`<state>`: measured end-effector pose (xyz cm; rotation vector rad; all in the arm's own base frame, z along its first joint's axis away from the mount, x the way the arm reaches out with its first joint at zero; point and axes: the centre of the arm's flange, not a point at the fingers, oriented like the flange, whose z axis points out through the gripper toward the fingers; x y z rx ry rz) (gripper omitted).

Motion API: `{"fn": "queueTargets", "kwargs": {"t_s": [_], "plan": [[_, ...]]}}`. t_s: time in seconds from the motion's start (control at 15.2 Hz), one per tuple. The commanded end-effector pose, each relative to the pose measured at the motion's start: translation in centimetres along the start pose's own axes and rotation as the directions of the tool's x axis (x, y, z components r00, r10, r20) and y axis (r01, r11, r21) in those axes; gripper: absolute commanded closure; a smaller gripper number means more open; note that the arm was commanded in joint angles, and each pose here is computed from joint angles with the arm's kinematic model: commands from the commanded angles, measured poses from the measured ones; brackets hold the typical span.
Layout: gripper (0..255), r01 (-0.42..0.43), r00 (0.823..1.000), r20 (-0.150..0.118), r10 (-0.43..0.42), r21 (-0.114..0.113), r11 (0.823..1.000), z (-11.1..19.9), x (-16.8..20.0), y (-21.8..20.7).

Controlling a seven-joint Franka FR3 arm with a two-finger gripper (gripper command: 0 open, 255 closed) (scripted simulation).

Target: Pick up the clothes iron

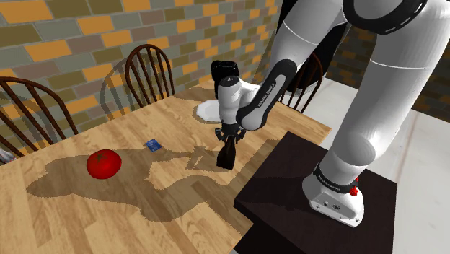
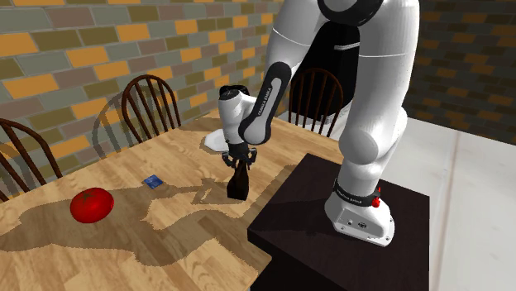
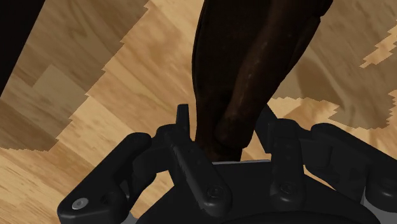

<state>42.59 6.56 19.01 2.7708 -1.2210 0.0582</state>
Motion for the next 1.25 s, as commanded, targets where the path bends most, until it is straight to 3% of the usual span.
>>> {"fn": "queueTargets", "kwargs": {"t_s": [0.0, 1.19], "plan": [[255, 0.001, 1.000, 0.001, -0.001, 0.000, 1.000, 0.1, -0.1, 0.0], [255, 0.001, 1.000, 0.001, -0.001, 0.000, 1.000, -7.9, 0.6, 0.7]]}}
